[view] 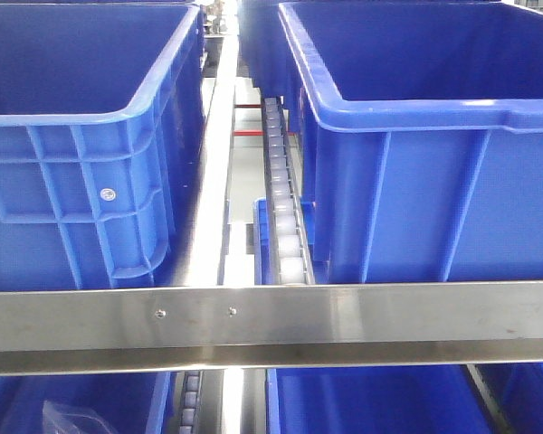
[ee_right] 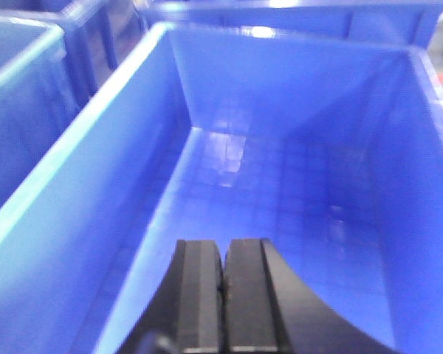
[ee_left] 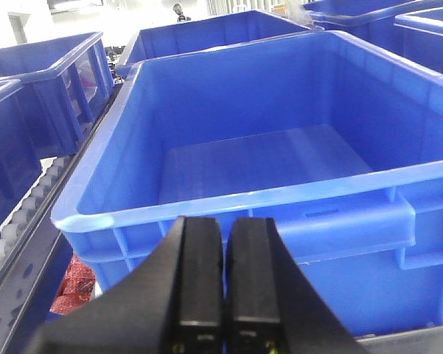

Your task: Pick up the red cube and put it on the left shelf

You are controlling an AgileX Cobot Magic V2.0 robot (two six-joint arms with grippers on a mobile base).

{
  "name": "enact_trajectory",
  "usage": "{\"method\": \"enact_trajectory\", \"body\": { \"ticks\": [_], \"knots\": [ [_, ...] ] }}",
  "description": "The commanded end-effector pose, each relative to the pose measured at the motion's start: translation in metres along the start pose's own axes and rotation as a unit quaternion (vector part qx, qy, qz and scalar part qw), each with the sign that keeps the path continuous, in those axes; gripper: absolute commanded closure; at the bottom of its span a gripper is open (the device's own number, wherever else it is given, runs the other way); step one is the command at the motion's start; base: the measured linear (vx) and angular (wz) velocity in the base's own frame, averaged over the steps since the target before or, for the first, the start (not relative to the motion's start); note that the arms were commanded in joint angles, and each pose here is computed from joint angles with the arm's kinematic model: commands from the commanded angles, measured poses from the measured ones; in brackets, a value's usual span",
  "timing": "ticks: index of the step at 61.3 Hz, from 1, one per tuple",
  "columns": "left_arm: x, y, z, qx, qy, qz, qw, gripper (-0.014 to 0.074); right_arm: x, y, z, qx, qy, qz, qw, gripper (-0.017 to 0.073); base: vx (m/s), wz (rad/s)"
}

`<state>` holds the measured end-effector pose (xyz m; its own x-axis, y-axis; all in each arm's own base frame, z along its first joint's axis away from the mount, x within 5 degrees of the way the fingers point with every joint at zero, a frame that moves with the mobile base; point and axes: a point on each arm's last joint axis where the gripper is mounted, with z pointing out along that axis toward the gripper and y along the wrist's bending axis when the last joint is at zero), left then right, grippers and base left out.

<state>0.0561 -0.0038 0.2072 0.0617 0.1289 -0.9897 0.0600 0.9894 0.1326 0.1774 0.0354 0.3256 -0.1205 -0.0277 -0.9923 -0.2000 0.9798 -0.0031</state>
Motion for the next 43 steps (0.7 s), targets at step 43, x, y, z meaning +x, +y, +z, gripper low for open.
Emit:
{"method": "enact_trajectory", "body": {
  "ticks": [43],
  "knots": [
    [0.0,0.0,0.001,-0.004,-0.03,-0.002,1.0,0.0488,0.0,0.001,-0.02,-0.004,-0.052,-0.004,0.999,0.0503,0.0,0.02]
  ]
}}
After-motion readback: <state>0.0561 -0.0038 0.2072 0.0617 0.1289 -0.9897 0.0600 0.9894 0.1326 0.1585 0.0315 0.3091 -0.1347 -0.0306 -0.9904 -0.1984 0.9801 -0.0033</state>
